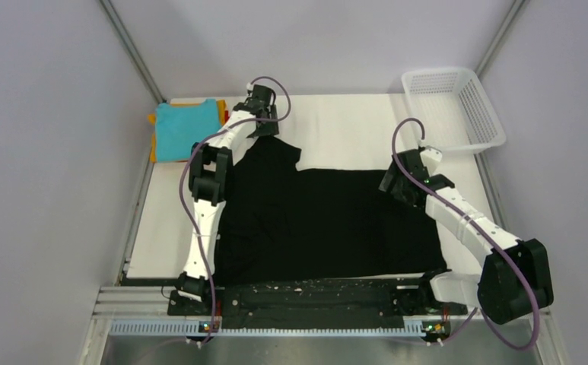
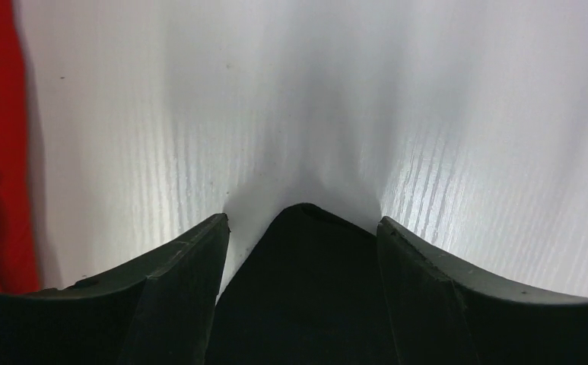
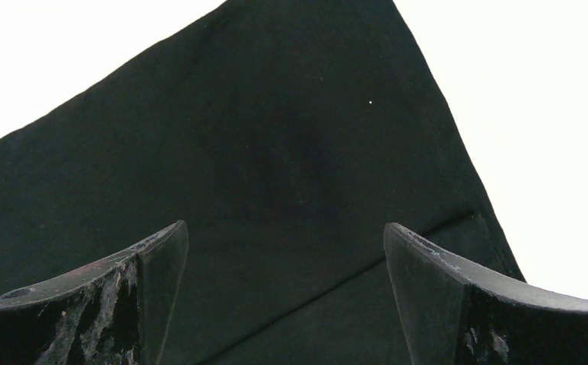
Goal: Fold and stack the t-shirts
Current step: Grab the side of the flattened tshirt furthest away from the robot with both arms
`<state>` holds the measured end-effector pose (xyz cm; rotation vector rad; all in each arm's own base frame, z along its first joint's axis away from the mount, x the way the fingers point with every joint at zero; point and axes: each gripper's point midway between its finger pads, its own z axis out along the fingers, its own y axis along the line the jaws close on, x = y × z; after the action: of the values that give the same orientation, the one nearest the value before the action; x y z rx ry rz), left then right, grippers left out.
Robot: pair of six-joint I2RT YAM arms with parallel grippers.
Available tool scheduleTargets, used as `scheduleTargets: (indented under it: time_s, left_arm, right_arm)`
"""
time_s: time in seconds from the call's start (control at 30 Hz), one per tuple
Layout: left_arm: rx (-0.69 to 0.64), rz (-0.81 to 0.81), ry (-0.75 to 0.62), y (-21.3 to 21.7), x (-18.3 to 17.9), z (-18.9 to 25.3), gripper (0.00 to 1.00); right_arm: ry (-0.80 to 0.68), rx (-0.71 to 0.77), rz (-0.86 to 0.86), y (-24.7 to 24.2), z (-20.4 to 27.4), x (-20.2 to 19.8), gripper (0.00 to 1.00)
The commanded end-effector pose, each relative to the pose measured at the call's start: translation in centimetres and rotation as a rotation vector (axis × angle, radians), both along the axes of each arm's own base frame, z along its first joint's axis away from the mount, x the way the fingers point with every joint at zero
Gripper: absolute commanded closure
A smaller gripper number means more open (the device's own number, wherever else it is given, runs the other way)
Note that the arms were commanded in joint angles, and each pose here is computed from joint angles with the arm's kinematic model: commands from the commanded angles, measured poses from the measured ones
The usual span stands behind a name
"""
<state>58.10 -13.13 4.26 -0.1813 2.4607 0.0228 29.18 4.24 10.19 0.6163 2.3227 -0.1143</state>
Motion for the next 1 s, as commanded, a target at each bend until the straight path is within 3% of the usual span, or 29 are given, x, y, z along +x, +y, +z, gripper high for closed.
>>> scheduleTargets:
  time_s: [0.0, 0.33, 0.53, 0.7, 0.97]
  left_arm:
    - [-0.033, -0.003, -0.098, -0.7, 2.5, 1.7, 0.25]
    - [0.002, 0.021, 0.006, 0.1, 0.1, -0.9, 0.43]
    - [-0.036, -0.002, 0.031, -0.5, -1.1, -1.2, 0.65]
    - [-0.043, -0.018, 0.03, -0.7, -1.3, -0.5, 1.0]
    - [-0.047, -0.036, -0.041, -0.4, -2.0, 4.1, 1.0]
  right_arm:
    - [-0.009, 0.024, 0.011, 0.5, 0.0, 0.9, 0.03]
    - [-0.008, 0.025, 0.001, 0.4, -0.1, 1.0, 0.03]
    - [-0.011, 0.021, -0.005, 0.3, 0.0, 1.1, 0.04]
    - [-0.012, 0.002, -0.022, -0.3, 0.0, 1.3, 0.04]
    - [0.026, -0.044, -0.104, -2.0, -0.1, 4.5, 0.03]
